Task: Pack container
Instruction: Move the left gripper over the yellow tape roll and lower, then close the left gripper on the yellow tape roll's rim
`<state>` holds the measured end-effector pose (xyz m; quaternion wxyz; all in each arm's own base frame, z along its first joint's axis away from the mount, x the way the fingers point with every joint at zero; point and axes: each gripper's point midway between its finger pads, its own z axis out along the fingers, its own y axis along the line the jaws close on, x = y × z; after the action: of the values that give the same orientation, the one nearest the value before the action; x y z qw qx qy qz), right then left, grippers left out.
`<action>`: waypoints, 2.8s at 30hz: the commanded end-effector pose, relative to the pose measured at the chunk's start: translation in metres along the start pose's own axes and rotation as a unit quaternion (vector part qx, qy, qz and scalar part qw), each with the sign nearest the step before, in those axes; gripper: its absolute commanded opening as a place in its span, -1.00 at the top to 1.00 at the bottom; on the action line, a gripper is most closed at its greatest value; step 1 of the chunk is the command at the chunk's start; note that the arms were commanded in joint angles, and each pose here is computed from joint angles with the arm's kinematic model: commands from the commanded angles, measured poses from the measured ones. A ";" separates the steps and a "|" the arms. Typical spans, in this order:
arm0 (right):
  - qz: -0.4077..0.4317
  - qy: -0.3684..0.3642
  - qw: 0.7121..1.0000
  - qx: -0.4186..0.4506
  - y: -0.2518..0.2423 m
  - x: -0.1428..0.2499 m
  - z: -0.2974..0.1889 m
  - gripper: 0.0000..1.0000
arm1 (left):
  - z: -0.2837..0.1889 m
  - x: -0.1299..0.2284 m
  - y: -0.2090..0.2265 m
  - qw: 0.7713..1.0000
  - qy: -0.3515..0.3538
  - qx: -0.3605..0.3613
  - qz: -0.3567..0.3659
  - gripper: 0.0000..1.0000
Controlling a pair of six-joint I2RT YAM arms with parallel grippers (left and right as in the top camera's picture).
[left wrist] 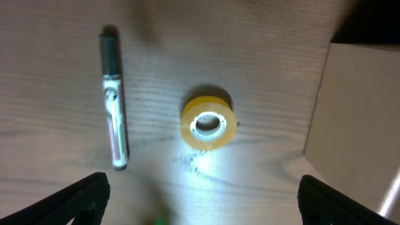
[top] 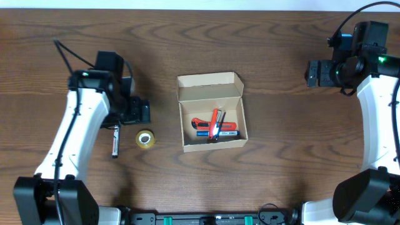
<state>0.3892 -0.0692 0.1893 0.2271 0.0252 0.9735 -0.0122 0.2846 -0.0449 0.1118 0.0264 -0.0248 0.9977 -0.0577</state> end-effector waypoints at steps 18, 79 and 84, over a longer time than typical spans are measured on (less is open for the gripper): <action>0.001 0.009 1.000 -0.005 0.001 0.004 -0.002 -0.98 | 0.080 0.040 -0.038 0.997 -0.007 -0.010 0.074 -0.91; -0.001 0.003 1.000 -0.013 0.004 0.003 -0.005 -0.98 | 0.112 0.028 -0.013 0.994 0.003 -0.087 0.072 0.05; -0.001 0.003 1.000 -0.013 0.004 0.003 -0.005 -0.98 | 0.115 0.028 -0.013 0.994 -0.001 -0.086 0.071 0.03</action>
<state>0.3845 -0.0650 0.1869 0.2168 0.0236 0.9759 -0.0011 0.2674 -0.0767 0.0034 0.0317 0.0428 0.9984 0.0185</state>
